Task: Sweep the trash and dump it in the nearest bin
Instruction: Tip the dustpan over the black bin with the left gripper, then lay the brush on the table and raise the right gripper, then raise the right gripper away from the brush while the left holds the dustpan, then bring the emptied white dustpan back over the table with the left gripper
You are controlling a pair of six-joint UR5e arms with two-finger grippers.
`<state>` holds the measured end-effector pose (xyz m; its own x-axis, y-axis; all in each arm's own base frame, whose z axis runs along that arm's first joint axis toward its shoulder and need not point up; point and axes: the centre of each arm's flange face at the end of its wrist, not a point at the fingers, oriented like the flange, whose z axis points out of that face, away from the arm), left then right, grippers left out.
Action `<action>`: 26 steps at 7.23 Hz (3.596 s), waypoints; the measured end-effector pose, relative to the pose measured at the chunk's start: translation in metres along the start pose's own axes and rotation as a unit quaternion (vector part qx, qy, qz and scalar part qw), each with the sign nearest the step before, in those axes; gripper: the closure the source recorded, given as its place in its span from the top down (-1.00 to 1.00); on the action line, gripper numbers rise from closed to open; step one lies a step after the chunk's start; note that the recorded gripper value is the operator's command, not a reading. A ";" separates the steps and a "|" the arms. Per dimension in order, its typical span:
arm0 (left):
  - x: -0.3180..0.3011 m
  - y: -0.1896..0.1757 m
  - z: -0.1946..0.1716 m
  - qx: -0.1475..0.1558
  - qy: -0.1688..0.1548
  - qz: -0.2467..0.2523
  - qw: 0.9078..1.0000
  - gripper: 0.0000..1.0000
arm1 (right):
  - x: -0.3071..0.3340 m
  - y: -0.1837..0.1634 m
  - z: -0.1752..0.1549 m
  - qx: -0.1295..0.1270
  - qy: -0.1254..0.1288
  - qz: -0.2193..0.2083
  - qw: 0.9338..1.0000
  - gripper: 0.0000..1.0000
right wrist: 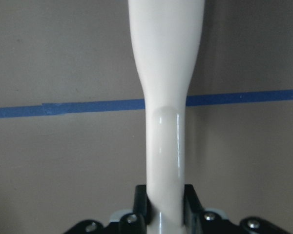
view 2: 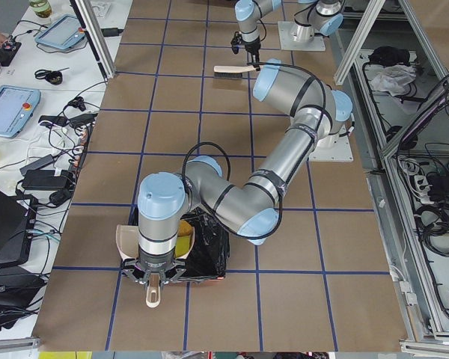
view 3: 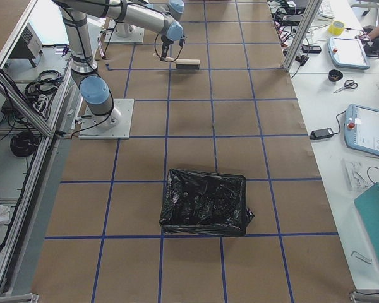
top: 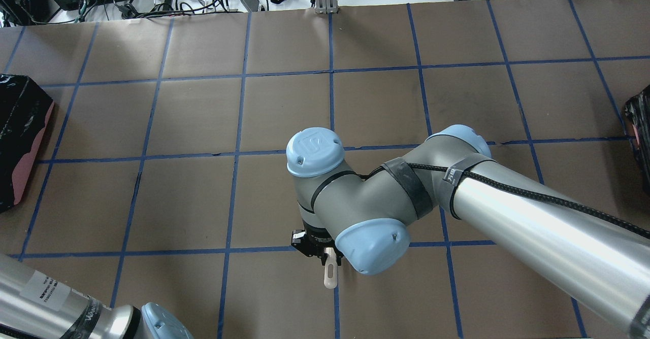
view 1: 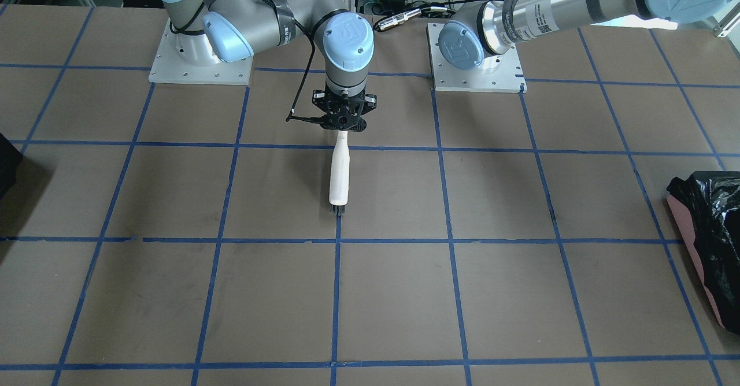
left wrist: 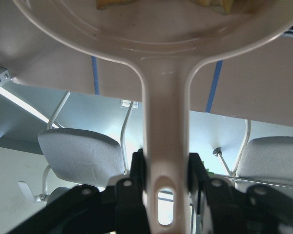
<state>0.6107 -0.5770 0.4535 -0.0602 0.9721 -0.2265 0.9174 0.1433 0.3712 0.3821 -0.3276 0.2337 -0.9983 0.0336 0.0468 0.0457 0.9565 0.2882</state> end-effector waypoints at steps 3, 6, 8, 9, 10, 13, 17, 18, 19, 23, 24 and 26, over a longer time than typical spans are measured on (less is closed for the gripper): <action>0.005 0.007 -0.008 -0.053 0.006 -0.044 0.998 -1.00 | 0.000 -0.001 0.000 0.004 0.000 -0.007 1.000 0.22; 0.007 -0.010 -0.016 -0.112 0.010 -0.063 0.992 -1.00 | -0.003 -0.005 -0.010 0.015 -0.004 -0.010 1.000 0.31; 0.001 -0.033 -0.041 -0.160 0.015 -0.061 0.985 -1.00 | -0.009 -0.021 -0.055 0.050 -0.013 -0.017 0.999 0.36; -0.003 -0.049 -0.051 -0.185 0.019 -0.058 0.981 -1.00 | -0.009 -0.031 -0.089 0.062 -0.016 -0.025 0.998 0.46; -0.003 -0.063 -0.053 -0.204 0.014 -0.058 0.977 -1.00 | -0.006 -0.041 -0.126 0.069 -0.018 -0.038 0.997 0.53; 0.007 -0.081 -0.055 -0.228 -0.008 -0.058 0.972 -1.00 | 0.028 -0.067 -0.233 0.093 -0.026 -0.058 0.994 0.99; -0.007 -0.101 -0.087 -0.181 -0.062 -0.059 0.980 -1.00 | 0.128 -0.078 -0.298 0.112 0.013 -0.097 0.989 1.00; -0.014 -0.115 -0.096 -0.157 -0.069 -0.070 0.983 -1.00 | 0.157 -0.072 -0.301 0.106 0.014 -0.100 0.989 0.94; -0.021 -0.131 -0.101 -0.138 -0.070 -0.090 0.984 -1.00 | 0.177 -0.064 -0.296 0.103 0.014 -0.096 0.990 0.95; -0.054 -0.244 -0.129 -0.060 -0.052 -0.202 0.976 -1.00 | 0.203 -0.059 -0.294 0.169 0.012 -0.076 0.983 1.00; -0.055 -0.279 -0.129 -0.041 -0.038 -0.237 0.970 -1.00 | 0.208 -0.063 -0.298 0.186 0.012 -0.067 0.980 1.00; -0.050 -0.353 -0.129 -0.015 -0.016 -0.296 0.955 -1.00 | 0.219 -0.069 -0.302 0.195 0.011 -0.053 0.979 1.00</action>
<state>0.2391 -0.6523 0.4505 -0.5527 0.7125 -0.4323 0.7140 0.6723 0.1953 0.1704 -0.4737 0.5126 -0.9955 -0.0745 0.0580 -0.0798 0.9923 -0.0947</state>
